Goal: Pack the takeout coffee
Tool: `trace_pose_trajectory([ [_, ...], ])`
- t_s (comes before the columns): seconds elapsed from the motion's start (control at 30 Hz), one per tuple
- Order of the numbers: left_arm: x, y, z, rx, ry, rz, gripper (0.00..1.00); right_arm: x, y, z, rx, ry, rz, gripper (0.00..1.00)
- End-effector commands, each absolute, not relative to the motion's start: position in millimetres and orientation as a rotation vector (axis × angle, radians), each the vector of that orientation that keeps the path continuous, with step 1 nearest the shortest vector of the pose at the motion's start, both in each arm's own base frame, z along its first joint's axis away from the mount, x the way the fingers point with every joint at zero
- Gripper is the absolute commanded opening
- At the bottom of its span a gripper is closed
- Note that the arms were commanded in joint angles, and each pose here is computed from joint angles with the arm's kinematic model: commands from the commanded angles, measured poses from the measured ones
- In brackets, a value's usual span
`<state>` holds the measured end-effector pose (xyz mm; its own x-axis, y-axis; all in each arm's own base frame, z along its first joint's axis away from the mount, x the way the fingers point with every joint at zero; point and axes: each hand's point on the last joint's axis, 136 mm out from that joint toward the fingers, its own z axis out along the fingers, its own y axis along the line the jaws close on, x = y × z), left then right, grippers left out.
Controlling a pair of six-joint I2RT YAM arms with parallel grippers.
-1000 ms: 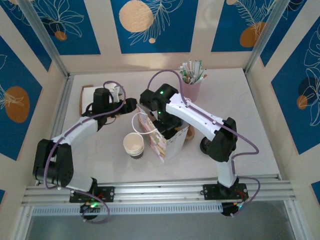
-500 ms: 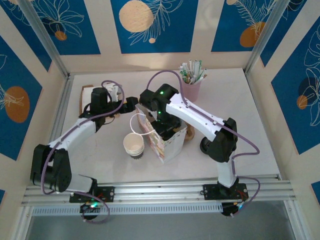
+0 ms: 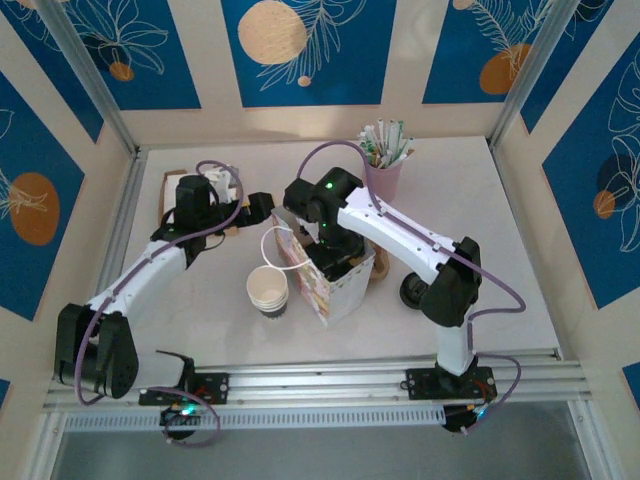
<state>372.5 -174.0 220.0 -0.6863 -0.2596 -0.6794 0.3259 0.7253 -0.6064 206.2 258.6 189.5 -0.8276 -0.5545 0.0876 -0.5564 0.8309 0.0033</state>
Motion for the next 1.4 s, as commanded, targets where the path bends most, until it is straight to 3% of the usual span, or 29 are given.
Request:
trace_pose_trajectory([
  [0.0,373.8,-167.8,226.8,0.060,2.109,-0.905,1.00,195.0,251.9,196.2,0.885,-2.884,0.015,0.61],
  [1.37,375.4,-169.4,225.3,0.063,2.112,-0.911,1.00,209.5,260.2,188.9,0.939,-2.941,-0.077,0.60],
])
